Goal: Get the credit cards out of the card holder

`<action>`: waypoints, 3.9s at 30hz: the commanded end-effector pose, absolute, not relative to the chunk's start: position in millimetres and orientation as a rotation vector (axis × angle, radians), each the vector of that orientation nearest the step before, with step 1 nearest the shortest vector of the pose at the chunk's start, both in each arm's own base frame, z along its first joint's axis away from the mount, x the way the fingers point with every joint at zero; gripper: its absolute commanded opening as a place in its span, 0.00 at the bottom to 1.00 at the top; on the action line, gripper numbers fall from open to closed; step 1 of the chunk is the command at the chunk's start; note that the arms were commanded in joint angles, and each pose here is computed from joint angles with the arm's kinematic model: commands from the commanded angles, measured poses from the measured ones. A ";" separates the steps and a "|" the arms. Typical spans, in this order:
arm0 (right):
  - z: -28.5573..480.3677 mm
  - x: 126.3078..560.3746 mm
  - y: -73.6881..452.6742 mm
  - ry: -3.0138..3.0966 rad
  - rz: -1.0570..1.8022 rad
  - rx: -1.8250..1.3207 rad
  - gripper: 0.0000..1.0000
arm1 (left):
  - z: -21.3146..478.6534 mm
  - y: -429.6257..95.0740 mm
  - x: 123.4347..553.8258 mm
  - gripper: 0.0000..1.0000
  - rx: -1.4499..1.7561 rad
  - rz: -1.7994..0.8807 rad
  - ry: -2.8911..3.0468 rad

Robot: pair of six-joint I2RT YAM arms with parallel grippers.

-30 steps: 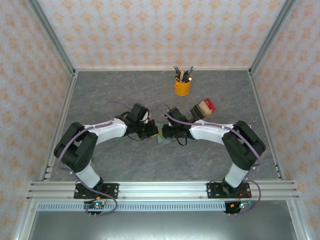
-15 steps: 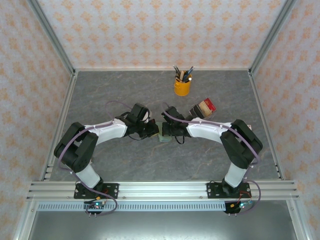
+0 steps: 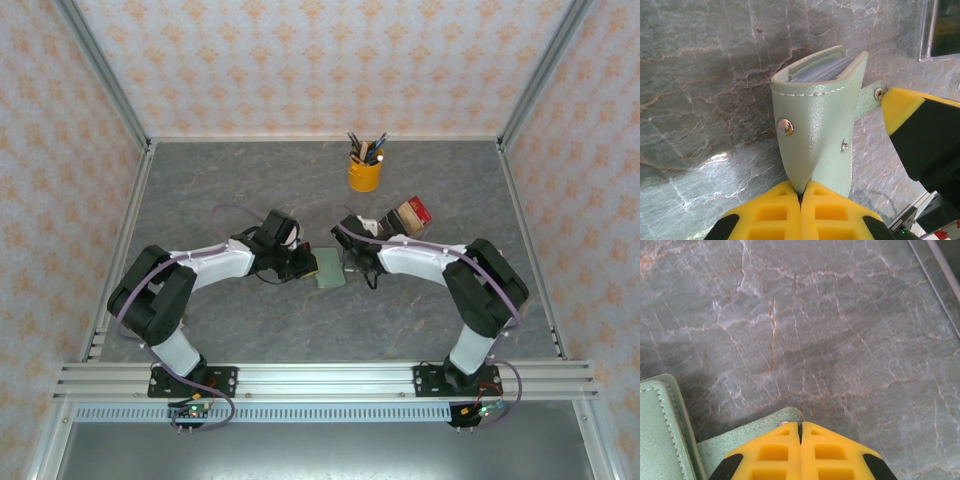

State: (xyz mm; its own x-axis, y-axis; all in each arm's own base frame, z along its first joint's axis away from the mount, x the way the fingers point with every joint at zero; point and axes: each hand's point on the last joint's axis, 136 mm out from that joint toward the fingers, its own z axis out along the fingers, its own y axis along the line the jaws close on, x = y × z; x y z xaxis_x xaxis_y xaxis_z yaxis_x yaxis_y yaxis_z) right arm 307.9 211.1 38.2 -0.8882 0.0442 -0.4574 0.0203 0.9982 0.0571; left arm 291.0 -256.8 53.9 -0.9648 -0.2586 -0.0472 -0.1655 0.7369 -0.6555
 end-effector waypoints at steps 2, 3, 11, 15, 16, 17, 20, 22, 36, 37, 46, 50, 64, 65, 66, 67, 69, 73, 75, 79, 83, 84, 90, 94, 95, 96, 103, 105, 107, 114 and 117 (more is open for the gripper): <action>71.1 308.8 215.1 2.587 0.181 -0.028 0.20 | 56.0 -250.5 285.0 0.16 -0.334 -0.979 2.849; 75.7 307.2 216.9 2.585 0.206 -0.037 0.27 | 57.9 -249.8 286.4 0.26 -0.328 -0.965 2.848; 91.4 295.0 237.0 2.637 0.354 -0.125 0.54 | 73.7 -227.8 298.1 0.77 -0.351 -0.794 2.824; 88.5 291.9 250.5 2.685 0.405 -0.133 0.57 | 72.2 -200.5 300.0 0.90 -0.420 -0.648 2.815; 88.5 292.2 252.8 2.690 0.393 -0.143 0.57 | 71.2 -193.1 299.4 0.93 -0.444 -0.620 2.812; 87.3 292.9 254.3 2.699 0.371 -0.151 0.57 | 70.4 -186.5 298.9 0.96 -0.466 -0.595 2.807; 82.4 295.6 254.9 2.730 0.268 -0.177 0.57 | 69.2 -168.2 296.4 1.00 -0.516 -0.515 2.794; 77.1 297.2 254.0 2.754 0.195 -0.180 0.55 | 70.6 -160.5 294.7 1.00 -0.532 -0.488 2.784; 53.7 296.8 250.0 2.847 -0.012 -0.176 0.20 | 76.6 -137.7 283.5 1.00 -0.546 -0.407 2.758; 53.7 296.0 249.4 2.850 -0.015 -0.177 0.18 | 76.2 -137.6 282.8 1.00 -0.550 -0.410 2.759; 95.4 296.2 240.6 2.778 -0.006 -0.158 0.07 | 76.0 -137.6 279.5 1.00 -0.567 -0.442 2.744; 135.1 293.2 239.6 2.719 0.077 -0.138 0.07 | 74.7 -138.9 275.6 1.00 -0.577 -0.475 2.733; 166.3 270.5 304.9 2.723 0.374 -0.187 0.07 | 72.2 -129.5 248.0 1.00 -0.578 -0.533 2.693; 167.1 271.1 303.4 2.719 0.362 -0.166 0.07 | 72.8 -128.9 246.1 1.00 -0.573 -0.538 2.692; 167.1 271.3 302.2 2.718 0.362 -0.141 0.07 | 74.5 -130.6 244.1 1.00 -0.558 -0.558 2.692; 167.9 271.3 302.3 2.713 0.374 -0.123 0.07 | 76.5 -132.9 242.2 1.00 -0.540 -0.581 2.692; 167.8 270.9 301.5 2.704 0.389 -0.102 0.07 | 80.0 -133.8 239.9 1.00 -0.519 -0.599 2.684; 155.3 273.3 281.8 2.709 0.289 -0.057 0.07 | 85.8 -138.7 238.1 1.00 -0.479 -0.654 2.666; 142.4 274.2 266.8 2.729 0.225 -0.026 0.07 | 87.7 -143.9 238.2 1.00 -0.465 -0.697 2.661; 115.4 274.8 237.0 2.776 0.120 0.026 0.07 | 90.5 -158.3 239.8 1.00 -0.423 -0.800 2.661; 105.4 275.6 216.3 2.783 0.033 0.028 0.07 | 92.7 -173.8 244.3 0.97 -0.389 -0.912 2.650; 104.6 275.7 212.5 2.784 0.015 0.025 0.07 | 93.3 -178.5 245.6 0.96 -0.382 -0.949 2.642; 87.3 271.7 198.9 2.834 -0.057 0.039 0.07 | 100.8 -203.6 253.7 0.72 -0.309 -1.148 2.576; 69.5 276.2 197.3 2.860 -0.079 0.047 0.07 | 95.4 -206.2 255.3 0.60 -0.317 -1.153 2.594; 65.3 277.8 197.2 2.865 -0.081 0.051 0.07 | 95.2 -207.8 256.4 0.58 -0.316 -1.161 2.595; 61.4 279.7 197.4 2.869 -0.083 0.052 0.07 | 94.1 -210.5 256.5 0.55 -0.311 -1.169 2.602; 43.7 282.4 192.3 2.875 -0.139 0.038 0.06 | 80.5 -227.3 264.1 0.45 -0.257 -1.069 2.699; 40.8 282.6 188.4 2.868 -0.168 0.022 0.06 | 72.8 -227.1 268.4 0.43 -0.273 -0.995 2.738; 40.7 282.9 187.2 2.862 -0.173 0.004 0.06 | 66.3 -227.4 273.5 0.42 -0.299 -0.955 2.757; 38.0 278.6 194.7 2.870 -0.090 -0.043 0.06 | 47.5 -226.5 282.2 0.40 -0.344 -0.846 2.832; 35.9 276.8 196.4 2.876 -0.065 -0.047 0.06 | 43.2 -229.0 284.8 0.40 -0.362 -0.843 2.851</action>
